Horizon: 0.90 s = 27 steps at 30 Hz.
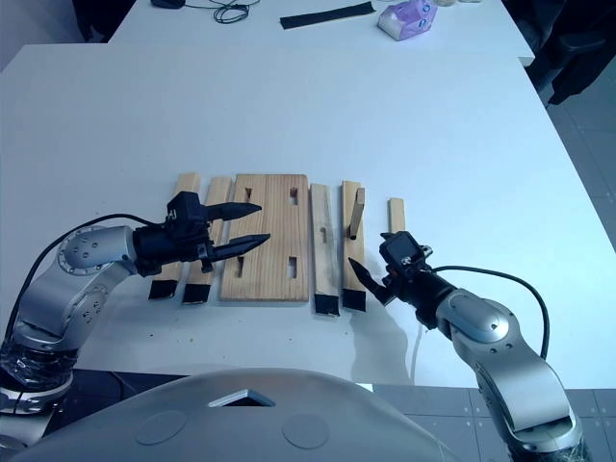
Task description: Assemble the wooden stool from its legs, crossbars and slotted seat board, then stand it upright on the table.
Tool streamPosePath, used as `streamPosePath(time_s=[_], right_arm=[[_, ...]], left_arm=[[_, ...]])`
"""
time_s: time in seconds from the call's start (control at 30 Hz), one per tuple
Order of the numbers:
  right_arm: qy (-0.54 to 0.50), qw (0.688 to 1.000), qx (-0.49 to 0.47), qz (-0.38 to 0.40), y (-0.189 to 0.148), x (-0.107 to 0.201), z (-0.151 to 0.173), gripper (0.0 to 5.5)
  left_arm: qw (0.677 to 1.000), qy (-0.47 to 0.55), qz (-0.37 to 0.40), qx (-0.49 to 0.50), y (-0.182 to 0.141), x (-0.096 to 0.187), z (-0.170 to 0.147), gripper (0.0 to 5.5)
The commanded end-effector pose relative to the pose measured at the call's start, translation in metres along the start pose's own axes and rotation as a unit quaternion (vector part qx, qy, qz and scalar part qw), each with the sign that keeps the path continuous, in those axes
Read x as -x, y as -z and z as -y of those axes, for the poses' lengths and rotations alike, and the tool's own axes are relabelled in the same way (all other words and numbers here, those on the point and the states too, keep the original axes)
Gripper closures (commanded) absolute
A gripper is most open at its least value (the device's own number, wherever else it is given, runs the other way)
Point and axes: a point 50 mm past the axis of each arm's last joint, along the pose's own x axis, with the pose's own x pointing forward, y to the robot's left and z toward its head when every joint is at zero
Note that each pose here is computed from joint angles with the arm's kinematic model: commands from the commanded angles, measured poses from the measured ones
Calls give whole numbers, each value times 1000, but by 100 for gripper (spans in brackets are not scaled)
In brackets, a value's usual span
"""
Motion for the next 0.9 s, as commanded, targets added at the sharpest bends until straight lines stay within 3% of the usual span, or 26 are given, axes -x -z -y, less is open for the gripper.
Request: streamPosePath(time_s=[0.03,0.33,0.9], right_arm=[[11,1000,-9,-5,-2,0,-6,159],[9,999,-31,1,-8,-6,-16,159],[36,998,33,-35,13,-17,-25,159]], left_arm=[[1000,-5,-5,-3,-1,2,1,302],[1000,-9,-1,-3,-2,0,2,302],[1000,-5,2,-3,-3,-2,2,302]])
